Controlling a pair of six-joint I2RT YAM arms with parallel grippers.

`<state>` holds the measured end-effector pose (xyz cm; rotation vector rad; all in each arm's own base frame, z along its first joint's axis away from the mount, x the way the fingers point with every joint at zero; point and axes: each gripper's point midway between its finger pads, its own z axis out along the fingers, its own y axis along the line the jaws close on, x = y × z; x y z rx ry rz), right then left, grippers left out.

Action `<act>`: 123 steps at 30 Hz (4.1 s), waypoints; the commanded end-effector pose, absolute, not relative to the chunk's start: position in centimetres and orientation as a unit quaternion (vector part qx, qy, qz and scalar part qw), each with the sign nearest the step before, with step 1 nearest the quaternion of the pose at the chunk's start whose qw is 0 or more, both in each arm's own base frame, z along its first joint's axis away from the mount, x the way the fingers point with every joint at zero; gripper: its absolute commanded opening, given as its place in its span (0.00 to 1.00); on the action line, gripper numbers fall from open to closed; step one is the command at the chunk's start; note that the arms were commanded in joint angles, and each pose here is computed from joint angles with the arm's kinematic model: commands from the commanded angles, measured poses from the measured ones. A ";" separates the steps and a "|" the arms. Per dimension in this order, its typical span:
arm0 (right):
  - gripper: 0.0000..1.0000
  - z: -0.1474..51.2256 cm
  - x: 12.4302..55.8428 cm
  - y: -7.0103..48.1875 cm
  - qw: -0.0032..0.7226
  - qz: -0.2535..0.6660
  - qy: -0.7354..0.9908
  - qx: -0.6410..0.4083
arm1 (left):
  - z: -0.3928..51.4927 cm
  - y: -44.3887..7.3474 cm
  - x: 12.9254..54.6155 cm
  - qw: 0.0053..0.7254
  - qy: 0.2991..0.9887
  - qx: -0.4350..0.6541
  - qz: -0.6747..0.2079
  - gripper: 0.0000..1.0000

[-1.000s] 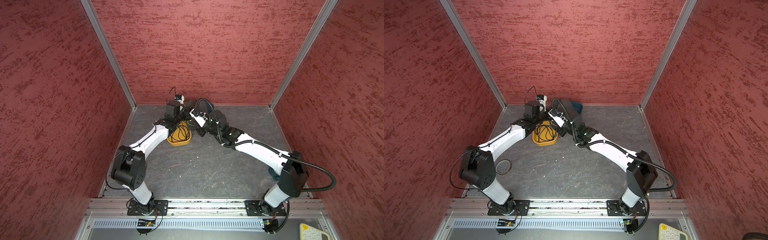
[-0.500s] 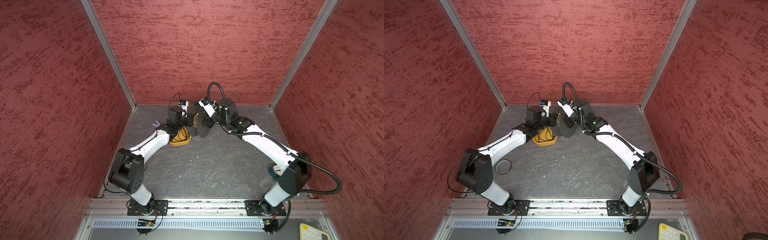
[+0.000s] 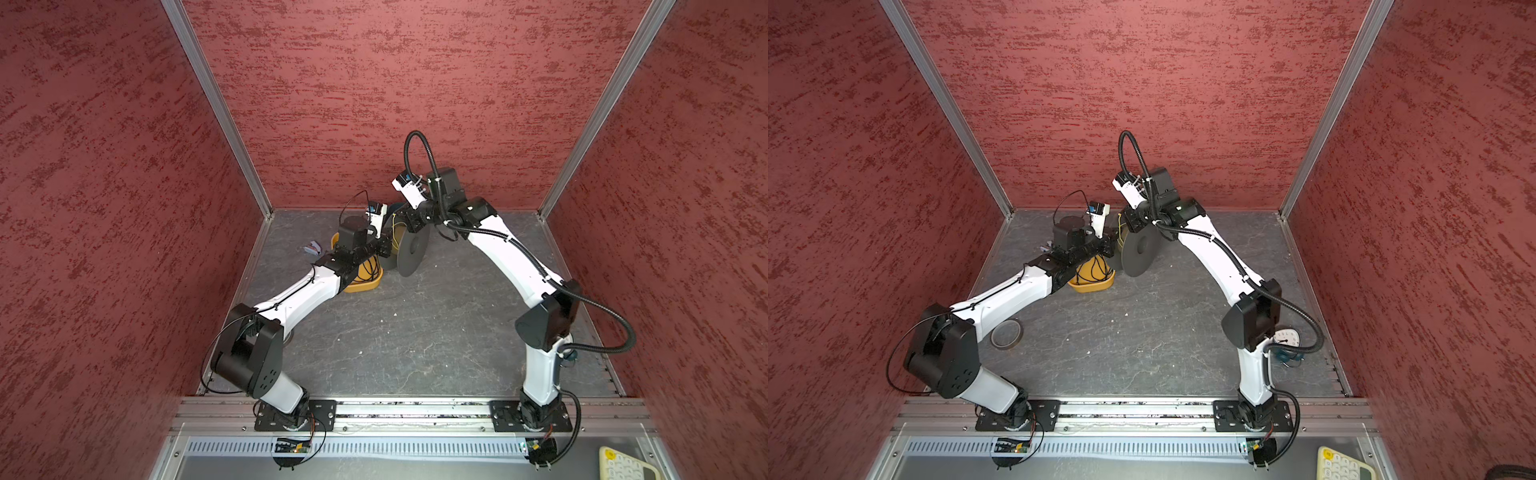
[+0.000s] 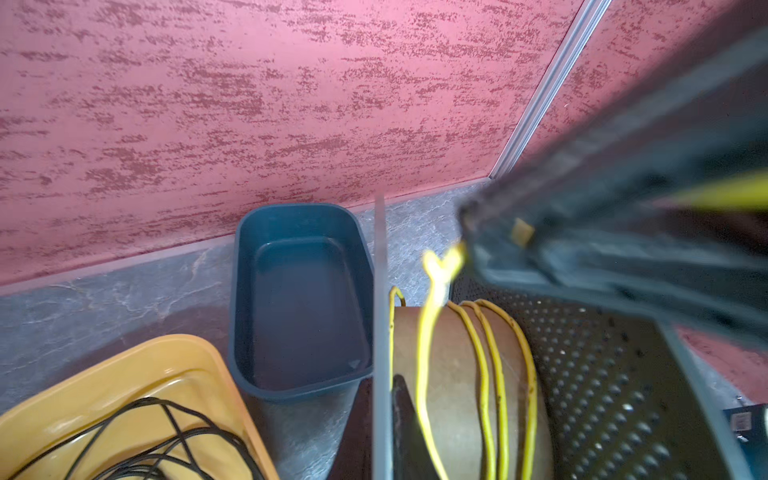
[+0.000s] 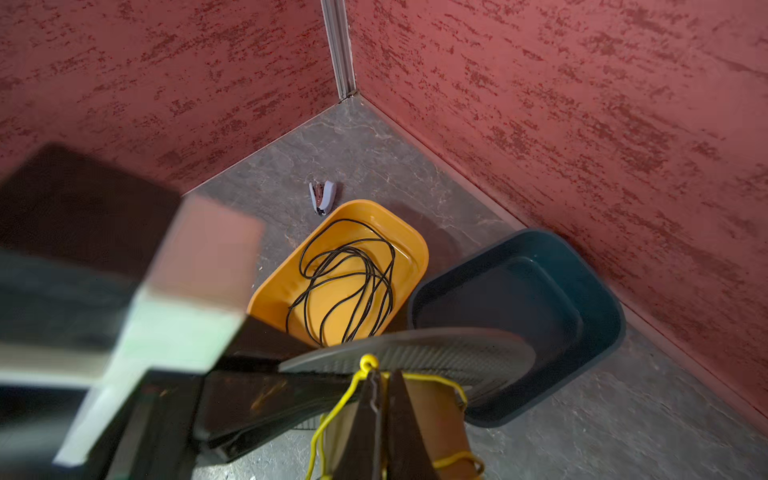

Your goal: Wrap the cables

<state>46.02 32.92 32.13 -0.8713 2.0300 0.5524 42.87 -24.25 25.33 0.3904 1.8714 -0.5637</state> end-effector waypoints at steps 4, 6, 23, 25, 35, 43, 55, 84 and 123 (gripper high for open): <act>0.00 36.6 49.3 27.2 0.442 0.223 0.813 -0.306 | 25.3 -25.4 39.3 0.541 0.764 0.260 -0.237 0.00; 0.00 36.4 49.7 25.7 0.433 0.243 0.818 -0.290 | 25.3 -25.4 38.8 0.546 0.756 0.276 -0.233 0.00; 0.00 30.5 48.8 22.1 0.308 0.452 0.783 -0.295 | 27.5 -24.6 37.8 0.451 0.705 0.308 -0.453 0.00; 0.00 30.2 48.3 22.0 0.298 0.477 0.771 -0.300 | 27.8 -24.6 37.7 0.433 0.697 0.313 -0.479 0.00; 0.00 28.1 47.2 21.7 0.261 0.530 0.748 -0.302 | 30.8 -24.0 38.2 0.396 0.644 0.284 -0.590 0.00; 0.00 26.3 46.2 22.1 0.271 0.545 0.743 -0.280 | 32.3 -23.6 39.8 0.389 0.631 0.244 -0.625 0.00; 0.00 29.6 48.0 22.7 0.394 0.574 0.696 -0.178 | 33.0 -21.7 46.1 0.402 0.652 0.132 -0.629 0.00; 0.24 30.8 49.6 21.5 0.419 0.585 0.680 -0.141 | 30.9 -19.3 47.4 0.373 0.673 0.059 -0.636 0.00; 0.55 29.0 41.4 22.0 0.393 0.623 0.672 -0.079 | 25.8 -21.3 48.2 0.300 0.689 -0.035 -0.658 0.00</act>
